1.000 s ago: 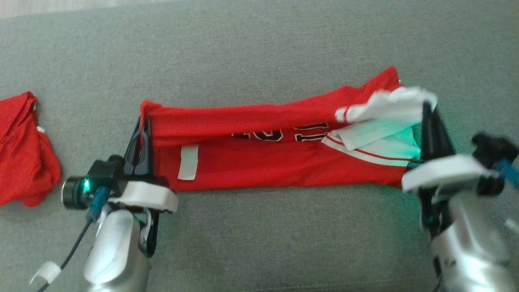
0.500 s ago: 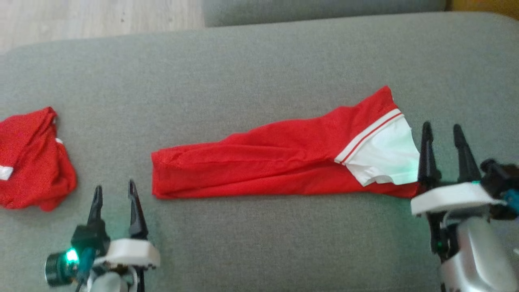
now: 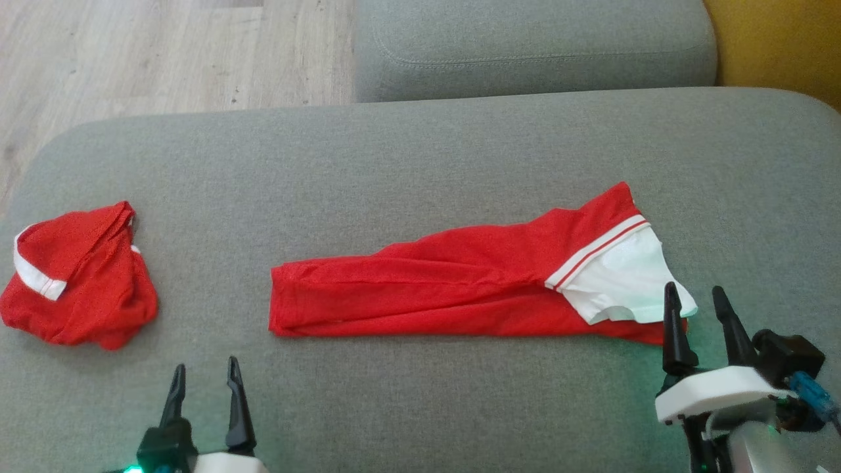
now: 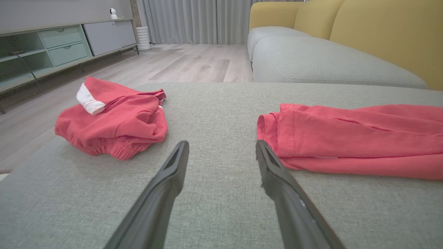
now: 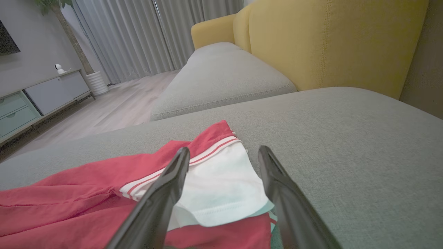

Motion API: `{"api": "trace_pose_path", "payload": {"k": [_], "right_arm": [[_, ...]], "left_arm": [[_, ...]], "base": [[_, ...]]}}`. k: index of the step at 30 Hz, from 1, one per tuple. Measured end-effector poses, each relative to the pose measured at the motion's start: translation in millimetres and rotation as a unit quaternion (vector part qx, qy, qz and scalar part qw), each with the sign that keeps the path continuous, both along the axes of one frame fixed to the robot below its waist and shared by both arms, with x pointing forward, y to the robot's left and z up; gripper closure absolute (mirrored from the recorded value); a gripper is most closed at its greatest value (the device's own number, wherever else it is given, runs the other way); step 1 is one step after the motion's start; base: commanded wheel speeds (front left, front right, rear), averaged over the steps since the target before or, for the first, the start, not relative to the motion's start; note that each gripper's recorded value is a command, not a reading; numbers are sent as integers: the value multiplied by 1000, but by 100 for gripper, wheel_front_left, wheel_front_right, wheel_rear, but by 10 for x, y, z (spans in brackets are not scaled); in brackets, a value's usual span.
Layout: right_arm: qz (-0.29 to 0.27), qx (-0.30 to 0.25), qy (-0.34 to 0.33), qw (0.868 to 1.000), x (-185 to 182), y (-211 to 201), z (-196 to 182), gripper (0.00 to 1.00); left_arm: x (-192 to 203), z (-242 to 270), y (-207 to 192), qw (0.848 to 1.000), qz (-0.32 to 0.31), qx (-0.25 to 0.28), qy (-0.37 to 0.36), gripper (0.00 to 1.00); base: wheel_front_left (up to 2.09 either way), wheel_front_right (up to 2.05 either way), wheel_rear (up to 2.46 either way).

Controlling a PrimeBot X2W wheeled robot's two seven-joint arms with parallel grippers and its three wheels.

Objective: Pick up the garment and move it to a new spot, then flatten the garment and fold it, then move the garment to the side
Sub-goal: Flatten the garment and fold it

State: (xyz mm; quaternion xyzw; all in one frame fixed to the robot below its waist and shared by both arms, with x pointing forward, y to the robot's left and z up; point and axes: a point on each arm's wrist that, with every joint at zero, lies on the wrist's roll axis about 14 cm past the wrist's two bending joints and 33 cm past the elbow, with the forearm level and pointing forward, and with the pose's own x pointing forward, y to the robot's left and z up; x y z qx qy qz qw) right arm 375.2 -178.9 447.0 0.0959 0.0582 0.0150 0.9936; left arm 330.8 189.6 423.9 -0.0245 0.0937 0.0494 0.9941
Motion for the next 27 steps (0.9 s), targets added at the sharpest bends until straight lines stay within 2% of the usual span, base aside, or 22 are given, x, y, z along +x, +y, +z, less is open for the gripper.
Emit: {"api": "trace_pose_path", "payload": {"k": [6,12,16,21,27], "right_arm": [[1,0,5,1000,-5,7,-30,0],[12,-26,37,999,34,33,-226,0],[18,-50,44,998,300,37,-251,0],[8,-56,63,996,683,-23,-336,0],[-13,-45,142,989,753,-190,-781,0]], "left_arm": [[-2,5,-55,1000,-8,-1,-1,0],[2,-55,-108,1000,-17,-2,9,0],[50,-106,-165,1000,-26,-3,18,0],[168,-149,-167,999,-29,-3,25,0],[158,-303,-134,998,-23,-11,50,0]], "base": [[0,0,0],[0,0,0],[0,0,0],[0,0,0],[0,0,0]]}}
